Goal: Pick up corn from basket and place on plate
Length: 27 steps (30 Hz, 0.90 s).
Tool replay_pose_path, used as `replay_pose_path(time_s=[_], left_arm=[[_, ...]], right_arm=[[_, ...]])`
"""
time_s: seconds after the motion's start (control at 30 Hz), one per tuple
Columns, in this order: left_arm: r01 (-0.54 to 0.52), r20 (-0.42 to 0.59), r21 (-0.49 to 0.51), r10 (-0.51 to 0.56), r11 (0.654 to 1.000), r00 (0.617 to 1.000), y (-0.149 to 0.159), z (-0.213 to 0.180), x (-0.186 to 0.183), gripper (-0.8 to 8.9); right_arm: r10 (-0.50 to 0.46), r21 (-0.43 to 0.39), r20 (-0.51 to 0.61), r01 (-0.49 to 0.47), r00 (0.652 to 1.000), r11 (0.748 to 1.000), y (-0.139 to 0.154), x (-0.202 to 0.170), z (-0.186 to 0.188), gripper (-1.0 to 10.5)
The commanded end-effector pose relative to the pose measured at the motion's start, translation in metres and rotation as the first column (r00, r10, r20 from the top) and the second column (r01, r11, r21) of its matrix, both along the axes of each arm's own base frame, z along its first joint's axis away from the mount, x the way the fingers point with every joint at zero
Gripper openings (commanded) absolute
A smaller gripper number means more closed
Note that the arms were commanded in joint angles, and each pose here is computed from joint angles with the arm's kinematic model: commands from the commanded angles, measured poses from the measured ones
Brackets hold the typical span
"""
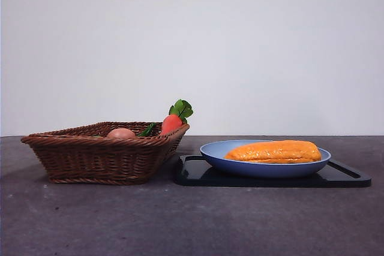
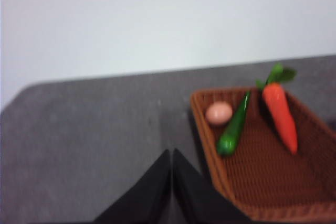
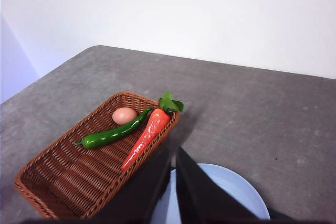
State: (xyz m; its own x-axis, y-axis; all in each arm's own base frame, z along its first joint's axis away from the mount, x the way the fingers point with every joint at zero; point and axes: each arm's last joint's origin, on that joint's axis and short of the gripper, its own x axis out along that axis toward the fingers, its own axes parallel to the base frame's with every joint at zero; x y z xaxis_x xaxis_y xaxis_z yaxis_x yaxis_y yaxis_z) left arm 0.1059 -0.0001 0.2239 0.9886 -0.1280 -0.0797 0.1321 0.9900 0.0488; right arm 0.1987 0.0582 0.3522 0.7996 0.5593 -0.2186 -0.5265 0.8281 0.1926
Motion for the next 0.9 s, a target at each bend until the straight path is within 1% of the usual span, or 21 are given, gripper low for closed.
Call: replay_pose_path(time_s=[0.03,0.2,0.4,0.57,0.7,0.83,0.9], left_arm=[[-0.016,-0.019,-0.026,0.016,1.0,1.0,0.001,-0.018,-0.002,0.04],[-0.026,-0.033,-0.046,0.025,0.999,0.999,0.001,-0.041,-0.005,0.04],[-0.027,-0.021,-0.063,0.026,0.998,0.999,0.0,-0.054,-0.008,0.04],[-0.03,-0.03,-0.078,0.027,0.996,0.999,0.0,-0.064,-0.01,0.04],[-0.033,-0.058,-0.09,0.028,0.995,0.998,0.0,-0.071,-0.009,0.04],[-0.04,-0.109,-0.105,0.028,0.994,0.994,0.0,-0.076,-0.01,0.04],[-0.04,-0.108,-0.106,0.029,0.994,0.994,0.0,-0.076,-0.01,0.04]], right_arm=[[-0.001,0.014,0.005,0.001,1.0,1.0,0.001,0.001,0.002,0.0],[-0.001,0.014,0.005,0.001,1.0,1.0,0.001,0.001,0.002,0.0],[-0.001,0.014,0.005,0.001,1.0,1.0,0.001,0.001,0.002,0.0],[-0.001,0.014,0.005,0.001,1.0,1.0,0.001,0.001,0.002,0.0],[-0.001,0.014,0.005,0.001,1.0,1.0,0.001,0.001,0.002,0.0],[-0.001,0.014,0.006,0.001,1.0,1.0,0.001,0.001,0.002,0.0],[-0.001,0.013,0.006,0.001,1.0,1.0,0.001,0.002,0.002,0.0]])
